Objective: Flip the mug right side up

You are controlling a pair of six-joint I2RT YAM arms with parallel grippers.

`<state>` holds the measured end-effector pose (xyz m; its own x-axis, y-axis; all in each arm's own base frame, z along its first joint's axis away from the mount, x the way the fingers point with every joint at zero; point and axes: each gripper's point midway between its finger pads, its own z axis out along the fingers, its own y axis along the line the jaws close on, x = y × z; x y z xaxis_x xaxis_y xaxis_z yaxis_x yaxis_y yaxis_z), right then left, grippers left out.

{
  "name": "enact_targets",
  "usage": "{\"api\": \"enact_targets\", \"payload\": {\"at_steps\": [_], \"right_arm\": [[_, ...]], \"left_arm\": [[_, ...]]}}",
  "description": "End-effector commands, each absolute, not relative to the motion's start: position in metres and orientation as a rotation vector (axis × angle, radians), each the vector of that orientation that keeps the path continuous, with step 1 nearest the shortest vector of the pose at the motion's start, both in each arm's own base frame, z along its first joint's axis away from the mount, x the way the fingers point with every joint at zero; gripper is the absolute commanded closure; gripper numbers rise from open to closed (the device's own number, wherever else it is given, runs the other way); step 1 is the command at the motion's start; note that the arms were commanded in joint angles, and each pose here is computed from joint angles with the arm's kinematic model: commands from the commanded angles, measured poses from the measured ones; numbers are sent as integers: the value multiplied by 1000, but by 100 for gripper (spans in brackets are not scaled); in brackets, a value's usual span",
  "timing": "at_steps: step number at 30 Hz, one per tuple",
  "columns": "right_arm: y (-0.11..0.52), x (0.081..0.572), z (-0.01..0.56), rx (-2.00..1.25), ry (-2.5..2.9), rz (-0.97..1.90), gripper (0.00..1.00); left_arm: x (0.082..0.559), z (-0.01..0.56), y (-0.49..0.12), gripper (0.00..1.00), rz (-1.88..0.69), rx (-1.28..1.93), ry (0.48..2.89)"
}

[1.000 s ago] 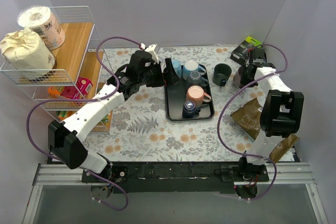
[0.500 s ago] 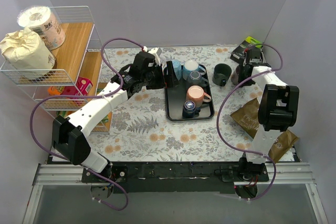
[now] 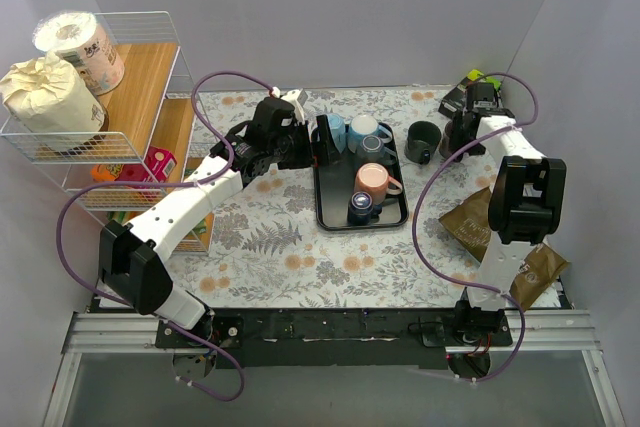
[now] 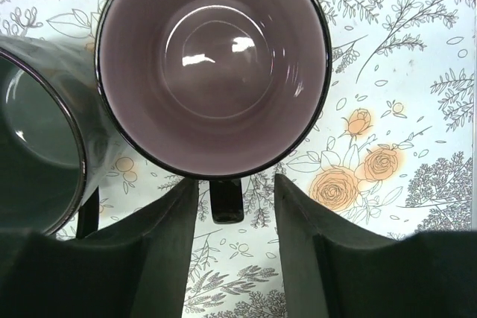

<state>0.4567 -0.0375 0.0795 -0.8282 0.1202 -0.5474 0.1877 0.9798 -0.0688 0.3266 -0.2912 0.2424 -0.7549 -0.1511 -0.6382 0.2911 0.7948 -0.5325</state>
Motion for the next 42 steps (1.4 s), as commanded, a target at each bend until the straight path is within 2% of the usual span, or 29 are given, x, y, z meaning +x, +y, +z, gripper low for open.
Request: {"api": "enact_targets", "payload": {"at_steps": [1, 7, 12, 13, 16, 22, 26, 31, 38, 42], "right_arm": [[-35, 470, 118, 243, 2466, -129, 45], [-24, 468, 156, 268, 2424, -43, 36], [-1, 446, 196, 247, 2373, 123, 28], [3, 440, 197, 248, 2380, 143, 14], [21, 419, 211, 233, 2362, 273, 9], [54, 374, 242, 205, 2235, 498, 8], [75, 346, 253, 154, 2153, 639, 11], [80, 326, 250, 141, 2141, 671, 15], [86, 307, 273, 135, 2106, 709, 15], [94, 291, 274, 161, 2088, 783, 16]], "left_arm": [[329, 258, -287, 2, -817, 101, 2247], [330, 253, -286, 2, -812, 101, 2252], [340, 248, -288, 2, -788, 106, 2234], [343, 242, -289, 2, -771, 120, 2241], [357, 236, -290, 2, -715, 148, 2226], [396, 193, -286, 2, -516, 170, 2249], [419, 176, -290, 10, -447, 203, 2233], [447, 149, -296, 19, -362, 260, 2229], [477, 129, -300, 30, -293, 278, 2224], [489, 121, -297, 31, -266, 266, 2230]]}}
